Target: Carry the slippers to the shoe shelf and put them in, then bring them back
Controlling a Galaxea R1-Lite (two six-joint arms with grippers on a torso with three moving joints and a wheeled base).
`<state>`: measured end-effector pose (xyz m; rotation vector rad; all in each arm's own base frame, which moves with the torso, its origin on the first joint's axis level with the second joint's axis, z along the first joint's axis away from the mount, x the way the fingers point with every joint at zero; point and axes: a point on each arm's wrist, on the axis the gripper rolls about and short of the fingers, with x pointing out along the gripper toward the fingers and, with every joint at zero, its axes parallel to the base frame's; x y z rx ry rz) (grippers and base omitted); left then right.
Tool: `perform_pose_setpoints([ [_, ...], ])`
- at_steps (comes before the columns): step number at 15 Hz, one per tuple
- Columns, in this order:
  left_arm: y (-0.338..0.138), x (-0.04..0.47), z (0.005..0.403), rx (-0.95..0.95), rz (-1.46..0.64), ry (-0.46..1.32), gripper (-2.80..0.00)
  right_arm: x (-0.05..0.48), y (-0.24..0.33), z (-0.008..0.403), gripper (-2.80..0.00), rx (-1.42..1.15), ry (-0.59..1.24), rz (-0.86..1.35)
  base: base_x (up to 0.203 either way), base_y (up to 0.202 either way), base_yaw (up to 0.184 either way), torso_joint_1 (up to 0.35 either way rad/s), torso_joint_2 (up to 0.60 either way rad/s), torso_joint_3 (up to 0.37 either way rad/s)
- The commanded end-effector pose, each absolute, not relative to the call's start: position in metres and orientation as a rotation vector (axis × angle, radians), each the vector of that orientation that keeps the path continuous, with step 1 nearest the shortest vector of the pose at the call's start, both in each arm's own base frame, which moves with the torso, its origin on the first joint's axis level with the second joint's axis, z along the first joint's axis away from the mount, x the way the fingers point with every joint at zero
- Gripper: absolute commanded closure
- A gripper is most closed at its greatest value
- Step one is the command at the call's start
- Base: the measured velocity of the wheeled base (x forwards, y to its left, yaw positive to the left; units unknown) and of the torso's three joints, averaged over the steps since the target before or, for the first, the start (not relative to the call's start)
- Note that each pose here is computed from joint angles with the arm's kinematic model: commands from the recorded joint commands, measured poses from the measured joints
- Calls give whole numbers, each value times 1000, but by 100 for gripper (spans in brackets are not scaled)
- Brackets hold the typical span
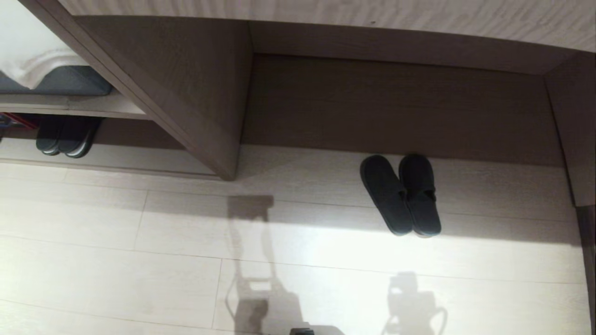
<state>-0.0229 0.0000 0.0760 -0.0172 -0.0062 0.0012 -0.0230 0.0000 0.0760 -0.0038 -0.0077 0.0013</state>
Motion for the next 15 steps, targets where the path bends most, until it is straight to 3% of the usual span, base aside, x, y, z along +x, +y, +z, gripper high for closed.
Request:
perform_pose_setpoints([
  [1, 0, -23, 76, -18, 1, -6, 0, -23, 0, 76, 0, -5, -5, 2, 0, 0, 0, 3, 2, 198],
  [15, 0, -23, 76, -20, 5, -6, 0, -23, 0, 76, 0, -5, -5, 2, 0, 0, 0, 3, 1, 202],
])
